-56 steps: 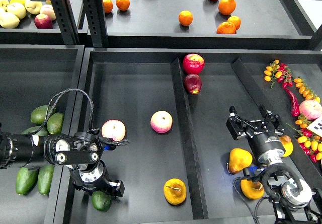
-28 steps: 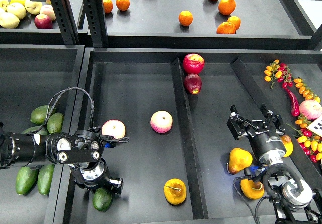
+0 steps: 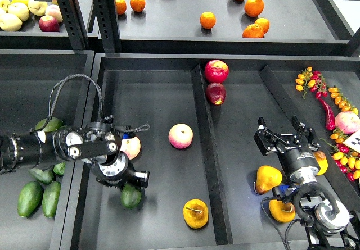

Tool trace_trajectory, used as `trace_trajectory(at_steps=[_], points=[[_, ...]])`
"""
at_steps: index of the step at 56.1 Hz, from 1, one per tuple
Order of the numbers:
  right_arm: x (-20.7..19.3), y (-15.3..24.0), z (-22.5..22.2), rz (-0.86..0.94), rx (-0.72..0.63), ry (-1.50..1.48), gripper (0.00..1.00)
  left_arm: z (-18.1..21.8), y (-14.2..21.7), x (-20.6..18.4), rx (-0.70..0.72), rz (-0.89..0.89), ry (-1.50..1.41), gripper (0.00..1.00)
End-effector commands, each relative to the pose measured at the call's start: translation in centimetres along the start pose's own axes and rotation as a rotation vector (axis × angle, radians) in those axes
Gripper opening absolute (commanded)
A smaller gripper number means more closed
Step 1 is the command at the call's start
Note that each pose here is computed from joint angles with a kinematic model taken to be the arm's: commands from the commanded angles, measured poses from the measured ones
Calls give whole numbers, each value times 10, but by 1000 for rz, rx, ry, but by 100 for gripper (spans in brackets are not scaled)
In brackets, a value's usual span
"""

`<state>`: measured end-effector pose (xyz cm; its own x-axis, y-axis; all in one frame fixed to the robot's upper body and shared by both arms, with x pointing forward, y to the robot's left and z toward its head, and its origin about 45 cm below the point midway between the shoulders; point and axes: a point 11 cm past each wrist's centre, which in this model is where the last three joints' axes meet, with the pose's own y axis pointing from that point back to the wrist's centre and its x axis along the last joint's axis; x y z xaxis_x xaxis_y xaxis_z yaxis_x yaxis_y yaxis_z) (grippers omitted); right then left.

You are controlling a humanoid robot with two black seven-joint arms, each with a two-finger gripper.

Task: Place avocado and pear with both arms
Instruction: 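Lift the avocado with the left gripper and carry it to the avocado bin, then lower the avocado among the other avocados and open the left gripper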

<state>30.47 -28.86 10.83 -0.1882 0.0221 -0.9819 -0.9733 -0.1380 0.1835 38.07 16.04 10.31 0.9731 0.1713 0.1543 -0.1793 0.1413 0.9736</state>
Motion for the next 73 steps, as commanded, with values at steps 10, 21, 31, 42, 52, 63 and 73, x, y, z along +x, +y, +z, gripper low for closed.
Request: trace_trajectory(at_steps=[10, 21, 31, 42, 52, 63, 73], points=[[-3, 0, 0, -21, 0, 4, 100, -37, 46, 62, -6, 140, 129, 18], [-3, 0, 0, -21, 0, 4, 100, -110, 77, 87, 40, 215, 264, 18], [-3, 0, 0, -23, 0, 4, 100, -188, 96, 86, 104, 248, 394, 19], [-2, 0, 1, -21, -3, 4, 100, -237, 86, 53, 156, 196, 460, 19], [-1, -1, 8, -16, -27, 7, 100, -270, 68, 18, 203, 133, 511, 20], [-13, -11, 13, -45, -47, 15, 100, -284, 53, -4, 244, 99, 501, 21], [-16, -13, 13, -51, -49, 16, 100, -289, 41, -20, 260, 63, 503, 23]])
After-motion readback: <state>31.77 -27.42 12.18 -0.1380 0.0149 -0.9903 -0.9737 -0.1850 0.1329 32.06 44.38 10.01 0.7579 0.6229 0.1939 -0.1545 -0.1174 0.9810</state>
